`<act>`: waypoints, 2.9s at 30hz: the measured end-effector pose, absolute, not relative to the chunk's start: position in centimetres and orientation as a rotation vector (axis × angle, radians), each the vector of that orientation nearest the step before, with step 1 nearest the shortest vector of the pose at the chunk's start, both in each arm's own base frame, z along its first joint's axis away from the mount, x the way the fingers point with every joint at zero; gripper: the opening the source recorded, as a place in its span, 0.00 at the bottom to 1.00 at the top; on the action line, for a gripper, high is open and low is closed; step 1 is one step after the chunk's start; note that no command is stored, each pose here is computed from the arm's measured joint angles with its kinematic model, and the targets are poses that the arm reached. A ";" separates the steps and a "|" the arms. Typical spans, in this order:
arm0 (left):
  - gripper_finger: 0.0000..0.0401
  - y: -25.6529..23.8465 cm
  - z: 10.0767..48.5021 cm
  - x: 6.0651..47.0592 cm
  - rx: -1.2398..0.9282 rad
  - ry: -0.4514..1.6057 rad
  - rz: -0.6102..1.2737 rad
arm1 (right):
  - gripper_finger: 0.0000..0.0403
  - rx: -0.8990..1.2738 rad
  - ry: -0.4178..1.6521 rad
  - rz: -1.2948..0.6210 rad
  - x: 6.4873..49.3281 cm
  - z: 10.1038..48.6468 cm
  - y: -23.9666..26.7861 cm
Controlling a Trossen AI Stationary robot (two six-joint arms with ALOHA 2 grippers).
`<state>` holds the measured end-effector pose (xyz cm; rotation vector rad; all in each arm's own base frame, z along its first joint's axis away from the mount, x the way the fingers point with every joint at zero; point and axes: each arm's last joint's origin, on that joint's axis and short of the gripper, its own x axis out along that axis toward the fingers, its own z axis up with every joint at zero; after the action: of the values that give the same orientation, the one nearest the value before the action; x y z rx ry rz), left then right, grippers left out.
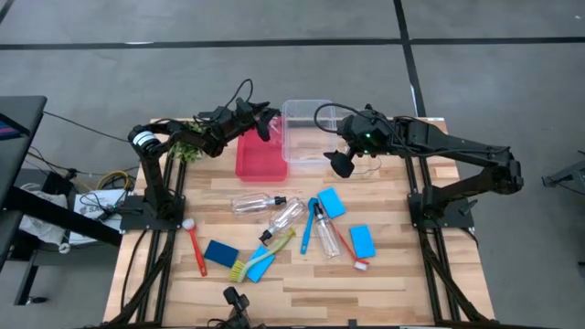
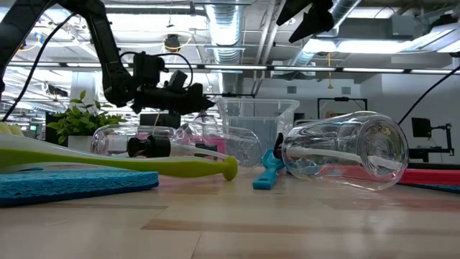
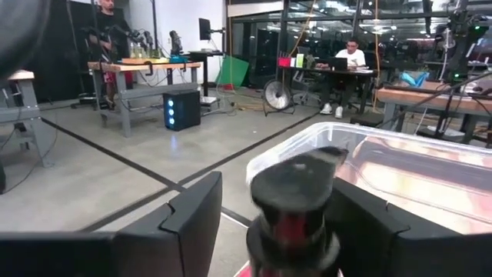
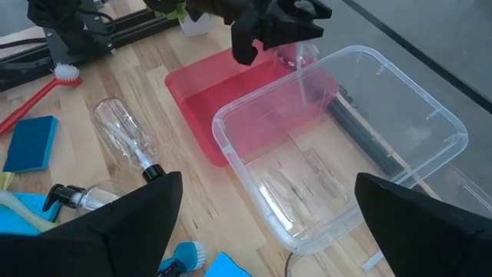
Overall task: Pick & Place Kitchen Sink Supplies
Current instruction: Put the top right transparent dishwashing liquid dispenser into the red bin, then put the bottom right transparent dishwashing liquid dispenser into the red bin
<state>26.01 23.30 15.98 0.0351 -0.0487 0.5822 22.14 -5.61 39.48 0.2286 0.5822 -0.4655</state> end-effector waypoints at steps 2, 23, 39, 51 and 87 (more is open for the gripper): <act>0.52 23.2 16.0 26.1 0.040 -0.047 0.580 | 0.94 0.229 0.583 -0.465 22.2 39.5 -5.6; 0.52 23.2 15.9 26.1 0.040 -0.040 0.550 | 0.94 0.229 0.583 -0.465 22.1 39.5 -5.6; 0.52 23.2 15.9 26.1 0.021 -0.040 0.550 | 0.94 0.214 0.586 -0.460 22.1 39.5 -5.6; 0.53 23.2 15.9 26.1 0.007 -0.042 0.559 | 0.94 0.206 0.588 -0.458 22.1 39.5 -5.6; 0.70 21.4 19.9 24.1 0.032 0.225 0.539 | 0.94 0.153 0.600 -0.441 22.1 39.5 -5.6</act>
<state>24.12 21.38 19.88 0.0319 0.2249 0.5385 22.14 -5.62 39.47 0.1532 0.6003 -0.4415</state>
